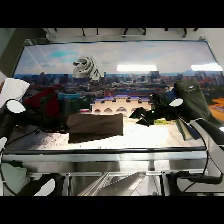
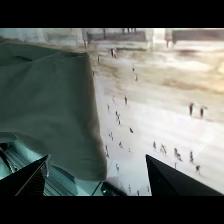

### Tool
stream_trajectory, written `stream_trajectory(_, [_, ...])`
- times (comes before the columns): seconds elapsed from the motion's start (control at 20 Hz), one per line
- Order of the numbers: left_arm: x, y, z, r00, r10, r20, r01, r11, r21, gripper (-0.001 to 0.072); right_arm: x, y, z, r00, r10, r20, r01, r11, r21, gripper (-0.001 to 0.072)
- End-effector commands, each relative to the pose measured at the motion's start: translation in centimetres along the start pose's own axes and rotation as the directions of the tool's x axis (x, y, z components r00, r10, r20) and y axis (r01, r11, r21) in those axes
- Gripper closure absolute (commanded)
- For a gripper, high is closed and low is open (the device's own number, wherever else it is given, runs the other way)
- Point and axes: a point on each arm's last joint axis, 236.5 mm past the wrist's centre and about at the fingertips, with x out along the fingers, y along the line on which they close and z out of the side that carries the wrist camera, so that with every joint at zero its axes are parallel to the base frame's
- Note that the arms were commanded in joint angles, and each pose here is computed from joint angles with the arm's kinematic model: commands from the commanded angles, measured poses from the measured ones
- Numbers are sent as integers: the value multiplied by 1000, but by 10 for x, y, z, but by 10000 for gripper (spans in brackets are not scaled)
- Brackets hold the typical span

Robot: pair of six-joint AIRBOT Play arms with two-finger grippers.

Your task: Fold the shirts.

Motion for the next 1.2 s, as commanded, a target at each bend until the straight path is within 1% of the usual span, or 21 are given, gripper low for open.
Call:
stream_trajectory(0.0, [-9, -3, -14, 1000, 1, -26, -1, 1000, -20, 696, 3, -4, -1, 1000, -2, -11, 2, 1000, 12, 5])
stream_trajectory(0.15, [16, -2, -32, 992, -19, -128, 15, 999, -36, 696, 3, -3, 0, 1000, 3, -6, -3, 1000, 15, 5])
stream_trajectory(0.3, [41, 5, -59, 966, -49, -255, 27, 996, -87, 695, 3, -3, 0, 1000, 3, -6, -3, 1000, 12, 5])
stream_trajectory(0.35, [45, 8, -62, 961, -55, -272, 27, 994, -105, 695, 3, -2, 0, 1000, 3, -6, -3, 1000, 11, 5])
stream_trajectory(0.4, [46, 12, -62, 961, -59, -269, 27, 992, -122, 680, 4, 0, 1, 1000, 11, -5, -11, 1000, -3, 5])
stream_trajectory(0.45, [43, 17, -56, 970, -56, -237, 24, 990, -136, 433, 4, 5, 1, 1000, 29, -1, -29, 999, -23, 5])
stream_trajectory(0.5, [39, 22, -48, 981, -47, -187, 17, 987, -159, 212, 5, 12, 2, 998, 57, 5, -57, 997, -49, 5])
stream_trajectory(0.55, [32, 26, -39, 991, -34, -126, 11, 983, -182, 182, 6, 17, 3, 997, 75, 9, -74, 995, -64, 5])
stream_trajectory(0.7, [7, 35, -33, 1000, -11, -15, 7, 974, -228, 182, 9, 19, 3, 996, 83, 7, -83, 994, -77, 5])
stream_trajectory(0.75, [-2, 39, -26, 999, 8, 42, 3, 967, -253, 182, 9, 16, 8, 997, 75, 28, -71, 992, -108, 5])
stream_trajectory(0.8, [-15, 44, -16, 992, 36, 119, 0, 958, -288, 183, 8, 12, 14, 997, 66, 51, -61, 993, -102, 5])
stream_trajectory(0.85, [-29, 46, -6, 981, 62, 185, -1, 951, -311, 223, 10, 10, 18, 996, 62, 62, -56, 995, -80, 5])
stream_trajectory(0.9, [-45, 46, 4, 966, 82, 243, -4, 952, -306, 550, 14, 9, 17, 997, 57, 57, -52, 995, -82, 5])
stream_trajectory(0.95, [-60, 42, 13, 953, 96, 289, -17, 965, -263, 697, 20, 7, 14, 998, 49, 46, -45, 995, -92, 5])
stream_trajectory(1.15, [-92, 23, 43, 939, 98, 331, -39, 983, -179, 696, 56, -2, -1, 1000, 15, -26, -19, 992, -126, 4])
